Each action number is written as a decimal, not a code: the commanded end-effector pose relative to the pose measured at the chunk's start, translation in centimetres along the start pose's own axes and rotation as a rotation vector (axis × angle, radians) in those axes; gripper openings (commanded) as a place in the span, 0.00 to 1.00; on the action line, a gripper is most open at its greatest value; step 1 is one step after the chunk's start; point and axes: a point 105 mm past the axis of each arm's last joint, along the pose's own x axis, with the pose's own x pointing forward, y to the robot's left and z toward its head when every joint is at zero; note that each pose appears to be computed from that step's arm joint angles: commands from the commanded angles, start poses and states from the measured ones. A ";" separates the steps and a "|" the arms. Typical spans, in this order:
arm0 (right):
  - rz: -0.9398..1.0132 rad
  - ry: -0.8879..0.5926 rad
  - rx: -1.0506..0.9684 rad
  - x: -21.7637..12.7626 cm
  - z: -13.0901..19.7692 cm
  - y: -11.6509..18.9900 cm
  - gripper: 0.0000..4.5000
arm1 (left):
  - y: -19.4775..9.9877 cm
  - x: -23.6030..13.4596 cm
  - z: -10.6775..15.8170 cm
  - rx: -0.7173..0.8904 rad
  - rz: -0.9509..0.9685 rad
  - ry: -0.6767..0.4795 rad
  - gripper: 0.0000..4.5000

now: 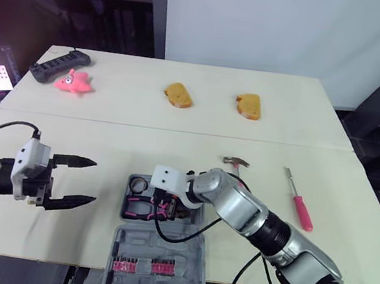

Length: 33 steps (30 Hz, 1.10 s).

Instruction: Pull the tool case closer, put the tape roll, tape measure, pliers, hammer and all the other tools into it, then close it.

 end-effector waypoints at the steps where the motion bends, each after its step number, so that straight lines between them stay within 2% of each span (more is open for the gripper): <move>1: 0.048 -0.134 -0.026 -0.4 2.1 0.8 0.01 | 0.3 -0.1 0.6 0.022 0.008 -0.005 1.00; 2: 0.013 -0.185 -0.072 -0.8 2.9 0.5 0.01 | 0.3 -0.1 0.6 0.022 0.009 -0.005 1.00; 9: 0.041 -0.282 -0.088 -1.1 3.8 1.2 0.01 | 0.3 0.1 0.8 0.023 0.015 -0.010 1.00; 26: 0.045 -0.072 -0.044 0.9 -1.9 1.5 0.01 | 0.3 0.1 1.0 0.019 0.032 -0.010 1.00; 33: 0.067 0.178 0.106 1.9 -7.5 2.1 0.01 | 0.2 0.1 1.1 0.021 0.033 -0.012 1.00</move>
